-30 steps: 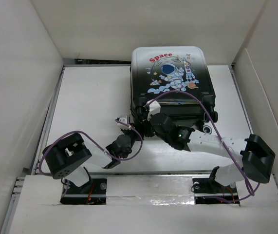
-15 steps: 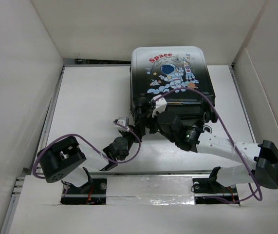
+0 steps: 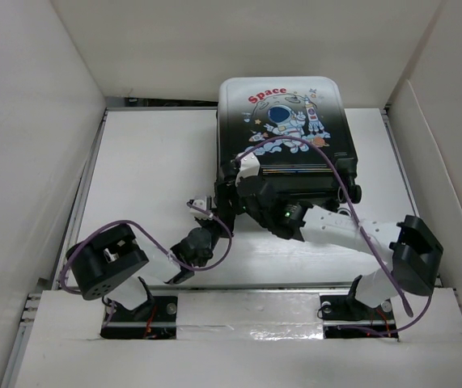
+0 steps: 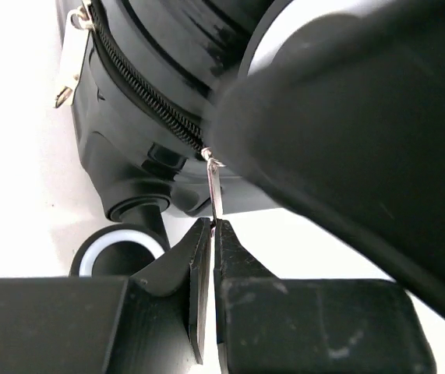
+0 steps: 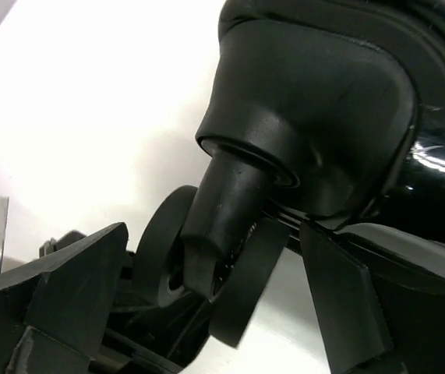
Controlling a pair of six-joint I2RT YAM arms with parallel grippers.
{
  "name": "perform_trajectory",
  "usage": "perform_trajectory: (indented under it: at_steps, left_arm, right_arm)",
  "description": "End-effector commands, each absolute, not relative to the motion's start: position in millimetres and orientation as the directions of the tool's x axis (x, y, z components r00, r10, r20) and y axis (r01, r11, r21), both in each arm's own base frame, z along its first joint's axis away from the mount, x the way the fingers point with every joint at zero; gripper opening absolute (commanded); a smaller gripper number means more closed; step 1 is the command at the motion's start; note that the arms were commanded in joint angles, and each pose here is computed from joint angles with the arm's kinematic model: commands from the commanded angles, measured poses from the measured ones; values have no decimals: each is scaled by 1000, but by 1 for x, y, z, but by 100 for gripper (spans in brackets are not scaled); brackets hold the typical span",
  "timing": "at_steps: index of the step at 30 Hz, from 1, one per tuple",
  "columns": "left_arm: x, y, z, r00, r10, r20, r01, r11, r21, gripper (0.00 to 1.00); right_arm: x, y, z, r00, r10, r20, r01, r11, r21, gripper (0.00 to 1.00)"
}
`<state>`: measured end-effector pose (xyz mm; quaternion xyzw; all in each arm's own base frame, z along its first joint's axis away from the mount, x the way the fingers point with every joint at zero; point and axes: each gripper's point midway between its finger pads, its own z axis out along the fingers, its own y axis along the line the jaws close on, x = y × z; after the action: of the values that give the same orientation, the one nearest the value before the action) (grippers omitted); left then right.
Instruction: Pack the luggage
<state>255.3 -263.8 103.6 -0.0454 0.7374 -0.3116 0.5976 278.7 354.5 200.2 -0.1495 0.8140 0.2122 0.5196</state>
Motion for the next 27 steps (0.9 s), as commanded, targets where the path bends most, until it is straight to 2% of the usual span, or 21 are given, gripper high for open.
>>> perform_trajectory:
  at_steps: [1, 3, 4, 6, 7, 8, 10, 13, 15, 19, 25, 27]
  left_arm:
    - [259, -271, 145, -210, -566, -797, 379, 705, -600, 0]
    - [260, -269, 146, -208, -571, -795, 381, 701, -603, 0]
    - [259, -269, 144, -210, -567, -796, 380, 703, -601, 0]
    - [261, -266, 146, -204, -573, -794, 380, 701, -604, 0]
    - [263, -262, 146, -199, -575, -793, 375, 703, -604, 0]
    - [263, -262, 147, -197, -575, -794, 378, 703, -603, 0]
    - [266, -260, 149, -187, -575, -797, 373, 709, -599, 0]
    - [270, -253, 145, -180, -559, -809, 343, 735, -584, 0]
    - [274, -239, 135, -183, -543, -820, 285, 769, -573, 0]
    - [275, -222, 126, -196, -544, -816, 233, 782, -578, 0]
    - [262, -230, 137, -199, -523, -828, 334, 759, -560, 0]
    - [257, -248, 144, -219, -490, -844, 423, 732, -535, 0]
  right_arm:
    - [293, 361, 207, -417, 38, -908, -380, 900, 212, 96]
    - [293, 359, 202, -410, 49, -911, -356, 910, 210, 90]
    - [297, 360, 208, -383, 89, -919, -347, 909, 233, 75]
    - [295, 352, 207, -366, 101, -925, -341, 910, 235, 65]
    - [296, 351, 216, -343, 124, -931, -340, 908, 246, 50]
    - [296, 348, 216, -338, 125, -933, -338, 909, 244, 38]
    - [296, 343, 215, -331, 118, -936, -328, 916, 231, 26]
    - [293, 333, 216, -325, 111, -939, -316, 923, 219, 12]
    - [290, 324, 216, -317, 110, -942, -313, 925, 213, 7]
    - [285, 317, 218, -306, 107, -946, -326, 922, 210, 5]
    - [285, 324, 220, -311, 107, -944, -366, 904, 223, 5]
    - [285, 327, 219, -314, 104, -944, -375, 900, 224, 5]
